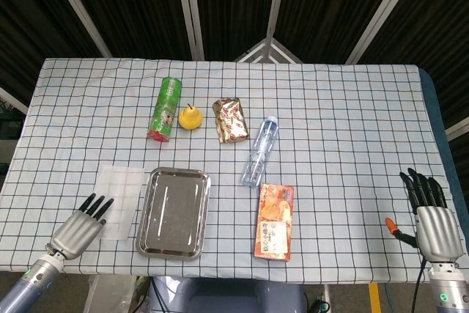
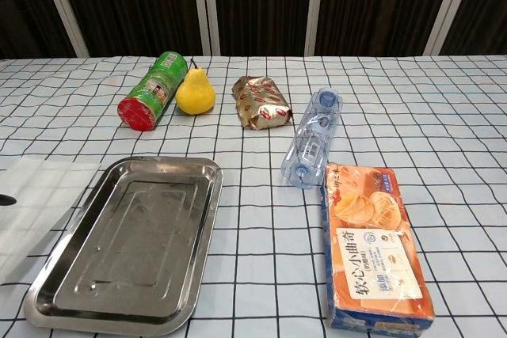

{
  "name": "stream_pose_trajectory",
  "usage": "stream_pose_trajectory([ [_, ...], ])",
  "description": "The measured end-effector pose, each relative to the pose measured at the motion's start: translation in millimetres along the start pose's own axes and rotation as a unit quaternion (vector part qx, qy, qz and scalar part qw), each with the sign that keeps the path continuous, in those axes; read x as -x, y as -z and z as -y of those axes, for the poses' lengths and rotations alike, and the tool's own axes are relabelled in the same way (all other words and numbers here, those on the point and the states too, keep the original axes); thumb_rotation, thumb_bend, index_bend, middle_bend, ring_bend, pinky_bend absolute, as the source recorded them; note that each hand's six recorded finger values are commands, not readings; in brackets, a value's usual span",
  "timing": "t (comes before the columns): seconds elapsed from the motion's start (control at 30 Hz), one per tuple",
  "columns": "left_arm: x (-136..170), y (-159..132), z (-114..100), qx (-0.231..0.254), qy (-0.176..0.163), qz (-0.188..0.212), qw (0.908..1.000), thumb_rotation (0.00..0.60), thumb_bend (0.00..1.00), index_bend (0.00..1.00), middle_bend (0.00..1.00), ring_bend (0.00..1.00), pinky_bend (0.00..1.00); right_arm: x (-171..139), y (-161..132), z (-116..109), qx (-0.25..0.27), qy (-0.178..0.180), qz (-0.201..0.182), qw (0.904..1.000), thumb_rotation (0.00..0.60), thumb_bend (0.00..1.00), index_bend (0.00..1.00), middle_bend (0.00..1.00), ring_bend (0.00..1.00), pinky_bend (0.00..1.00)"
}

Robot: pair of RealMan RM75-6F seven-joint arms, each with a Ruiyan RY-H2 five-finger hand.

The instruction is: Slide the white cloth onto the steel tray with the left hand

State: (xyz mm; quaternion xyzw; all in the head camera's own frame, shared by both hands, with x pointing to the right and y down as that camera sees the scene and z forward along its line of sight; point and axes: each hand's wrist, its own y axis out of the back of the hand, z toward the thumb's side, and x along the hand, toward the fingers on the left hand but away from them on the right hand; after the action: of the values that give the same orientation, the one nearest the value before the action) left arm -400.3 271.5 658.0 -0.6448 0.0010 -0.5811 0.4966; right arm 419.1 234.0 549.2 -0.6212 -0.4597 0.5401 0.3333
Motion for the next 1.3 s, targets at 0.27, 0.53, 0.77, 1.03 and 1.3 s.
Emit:
stream_pose_trajectory([
  [0.27, 3, 8, -6, 0.013, -0.014, -0.014, 0.9997, 0.600, 0.53, 0.57, 0.00, 0.00, 0.00, 0, 0, 0, 0.001, -0.001, 0.000, 1.0000, 0.600, 0.31, 0.00, 0.00, 0.00, 0.00],
  [0.53, -1, 27, -59, 0.058, -0.105, -0.053, 0.9914, 0.600, 0.52, 0.55, 0.00, 0.00, 0.00, 1, -1, 1, -0.001, -0.002, -0.001, 1.0000, 0.600, 0.31, 0.00, 0.00, 0.00, 0.00],
  [0.77, -10, 14, -143, 0.122, -0.224, -0.041, 0.9660, 0.600, 0.52, 0.55, 0.00, 0.00, 0.00, 2, -1, 1, -0.007, -0.001, -0.002, 1.0000, 0.600, 0.31, 0.00, 0.00, 0.00, 0.00],
  [1.03, -2, -42, -205, 0.135, -0.303, 0.039, 0.9426, 0.600, 0.51, 0.55, 0.00, 0.00, 0.00, 3, 1, 0, -0.008, 0.001, -0.002, 1.0000, 0.600, 0.31, 0.00, 0.00, 0.00, 0.00],
  [1.3, 8, -83, -185, 0.108, -0.288, 0.098, 0.9464, 0.600, 0.51, 0.55, 0.00, 0.00, 0.00, 3, 1, 0, -0.008, 0.001, -0.001, 1.0000, 0.600, 0.31, 0.00, 0.00, 0.00, 0.00],
])
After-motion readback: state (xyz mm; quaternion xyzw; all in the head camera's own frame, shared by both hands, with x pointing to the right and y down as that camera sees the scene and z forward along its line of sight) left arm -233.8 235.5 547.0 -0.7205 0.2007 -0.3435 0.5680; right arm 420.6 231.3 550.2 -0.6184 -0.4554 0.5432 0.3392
